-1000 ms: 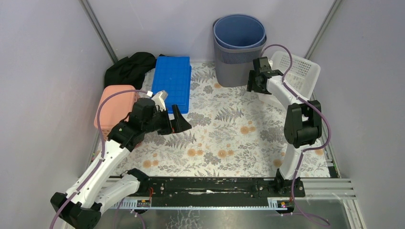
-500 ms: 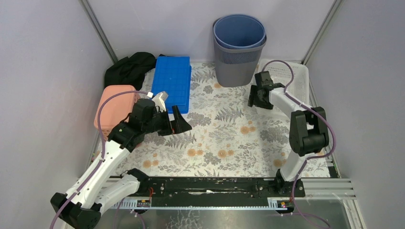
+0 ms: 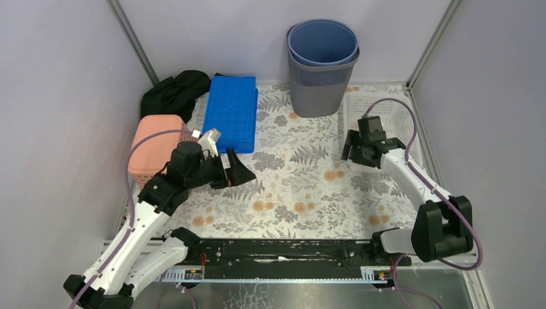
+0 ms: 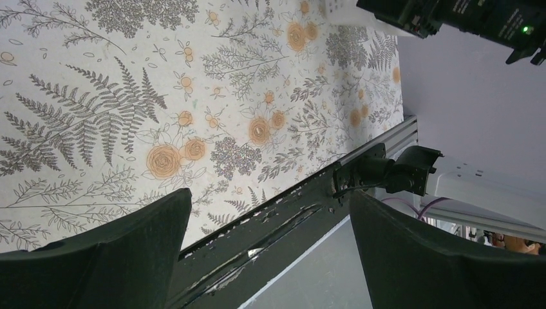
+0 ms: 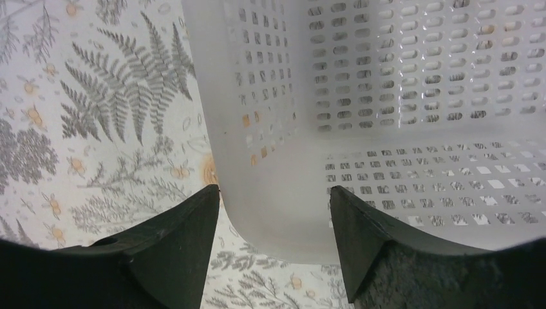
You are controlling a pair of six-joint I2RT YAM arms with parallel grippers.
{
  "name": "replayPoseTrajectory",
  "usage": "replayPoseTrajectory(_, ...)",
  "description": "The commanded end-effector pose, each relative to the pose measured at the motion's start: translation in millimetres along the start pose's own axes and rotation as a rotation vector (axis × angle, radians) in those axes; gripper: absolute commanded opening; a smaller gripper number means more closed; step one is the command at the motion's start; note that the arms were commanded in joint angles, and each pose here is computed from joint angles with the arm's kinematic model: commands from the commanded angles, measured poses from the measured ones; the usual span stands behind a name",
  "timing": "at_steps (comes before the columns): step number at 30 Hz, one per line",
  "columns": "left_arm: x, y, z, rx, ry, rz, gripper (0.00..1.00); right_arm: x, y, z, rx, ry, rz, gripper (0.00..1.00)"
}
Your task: Turn the large container upside down
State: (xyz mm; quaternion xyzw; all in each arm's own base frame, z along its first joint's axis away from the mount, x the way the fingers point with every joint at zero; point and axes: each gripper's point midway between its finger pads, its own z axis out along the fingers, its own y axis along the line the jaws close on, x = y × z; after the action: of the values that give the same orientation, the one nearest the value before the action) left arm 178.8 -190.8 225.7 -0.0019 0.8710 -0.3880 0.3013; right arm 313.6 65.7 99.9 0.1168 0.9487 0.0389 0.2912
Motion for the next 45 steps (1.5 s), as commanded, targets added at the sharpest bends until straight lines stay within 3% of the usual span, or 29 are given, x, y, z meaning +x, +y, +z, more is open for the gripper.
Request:
replayPoseTrajectory(1, 4.4, -6.7, -2.4, 0.058, -0.017, 0.001, 1.0, 30.7, 1.7, -17.3, -0.043, 0.047, 0.027, 0.7)
replayPoseTrajectory(7, 9.8, -7.1, -7.0, 0.078, -0.029, -0.019, 1.0, 55.0, 9.4, -34.9, -0.078, 0.068, 0.021, 0.67)
replayPoseTrajectory(17, 14.9, -6.7, -14.5, 0.088, -0.043, -0.029, 1.0, 109.1, 62.0, -58.1, -0.151, 0.118, -0.047, 0.66)
replayPoseTrajectory(22, 16.7, -7.5, -17.3, 0.095, -0.045, -0.031, 1.0, 126.0, 74.9, -65.4, -0.106, 0.119, -0.08, 0.66)
replayPoseTrajectory(33, 18.4, -8.6, -21.8, 0.095, -0.041, -0.021, 1.0, 68.1, 83.5, -50.0, 0.165, 0.026, -0.24, 0.65)
replayPoseTrajectory(39, 19.1, -9.2, -27.1, 0.088, -0.041, -0.014, 1.0, 52.0, 98.7, -21.2, 0.27, 0.075, -0.351, 0.58)
replayPoseTrajectory(45, 22.8, -5.7, -31.1, 0.072, -0.038, -0.008, 1.0, 44.8, 96.5, -5.9, 0.303, 0.116, -0.361, 0.55)
